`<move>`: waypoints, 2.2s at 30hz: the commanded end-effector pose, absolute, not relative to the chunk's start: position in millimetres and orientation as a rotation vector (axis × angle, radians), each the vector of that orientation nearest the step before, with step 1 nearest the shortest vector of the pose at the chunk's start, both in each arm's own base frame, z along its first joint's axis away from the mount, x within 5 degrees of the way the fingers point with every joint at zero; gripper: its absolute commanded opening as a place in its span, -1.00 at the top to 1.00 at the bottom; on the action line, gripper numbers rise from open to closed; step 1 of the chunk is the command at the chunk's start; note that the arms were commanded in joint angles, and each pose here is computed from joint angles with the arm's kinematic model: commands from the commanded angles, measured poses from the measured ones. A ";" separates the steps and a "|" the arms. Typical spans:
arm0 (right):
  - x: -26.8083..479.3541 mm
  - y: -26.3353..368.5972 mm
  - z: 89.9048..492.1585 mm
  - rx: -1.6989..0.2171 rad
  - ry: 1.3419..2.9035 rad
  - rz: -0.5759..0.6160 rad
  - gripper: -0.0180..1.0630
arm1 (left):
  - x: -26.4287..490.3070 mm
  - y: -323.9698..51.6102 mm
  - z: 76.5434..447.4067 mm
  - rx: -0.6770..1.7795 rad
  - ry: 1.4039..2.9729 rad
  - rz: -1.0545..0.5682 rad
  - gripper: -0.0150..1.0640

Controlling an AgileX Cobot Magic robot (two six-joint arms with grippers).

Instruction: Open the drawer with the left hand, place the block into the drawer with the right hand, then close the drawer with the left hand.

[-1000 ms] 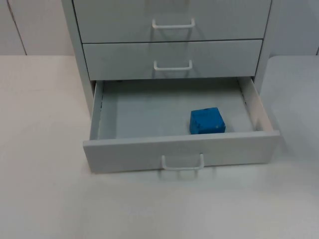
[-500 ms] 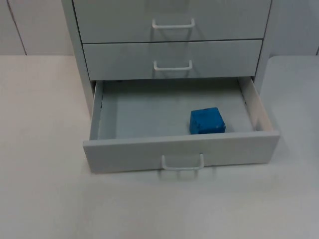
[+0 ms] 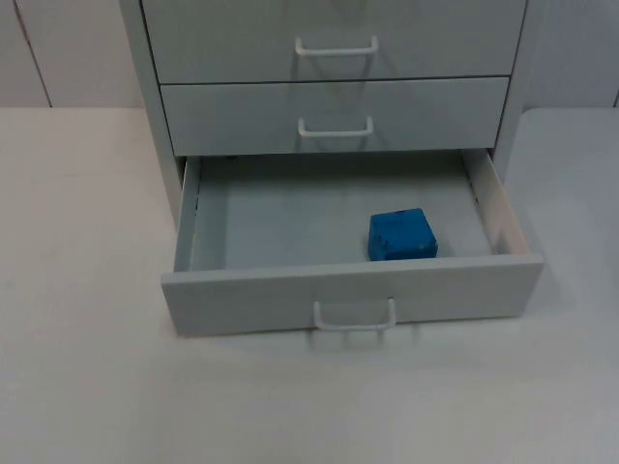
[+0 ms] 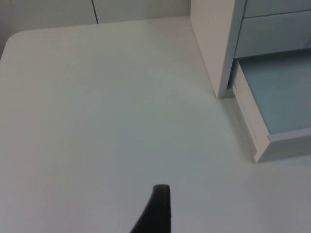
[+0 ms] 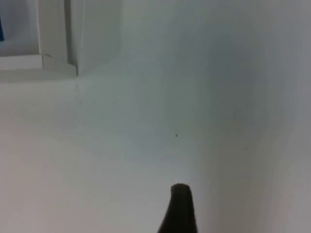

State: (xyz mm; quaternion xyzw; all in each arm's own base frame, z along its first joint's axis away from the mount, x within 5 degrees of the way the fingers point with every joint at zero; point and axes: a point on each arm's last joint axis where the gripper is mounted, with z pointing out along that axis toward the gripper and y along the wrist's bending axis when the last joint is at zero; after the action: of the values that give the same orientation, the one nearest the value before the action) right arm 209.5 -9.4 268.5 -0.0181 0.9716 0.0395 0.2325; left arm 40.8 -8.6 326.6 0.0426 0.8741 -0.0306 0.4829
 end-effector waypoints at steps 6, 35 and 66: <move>198.4 -10.1 279.4 -0.073 2.622 0.077 -0.16 | 42.8 -13.7 326.5 0.098 2.131 -0.155 -0.57; 196.4 -10.4 280.1 -0.071 2.629 0.066 -0.36 | 148.6 -59.6 308.5 0.629 2.368 -0.541 -0.25; 196.5 -11.7 273.1 -0.033 2.617 0.054 -0.35 | 156.8 -222.8 199.7 1.650 2.096 0.222 0.98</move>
State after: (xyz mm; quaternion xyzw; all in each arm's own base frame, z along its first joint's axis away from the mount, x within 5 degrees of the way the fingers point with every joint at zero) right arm 198.3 -11.1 271.1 -0.0131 0.9675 0.0225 0.2515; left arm 156.0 -217.5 199.4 0.5987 0.7686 0.0741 0.2130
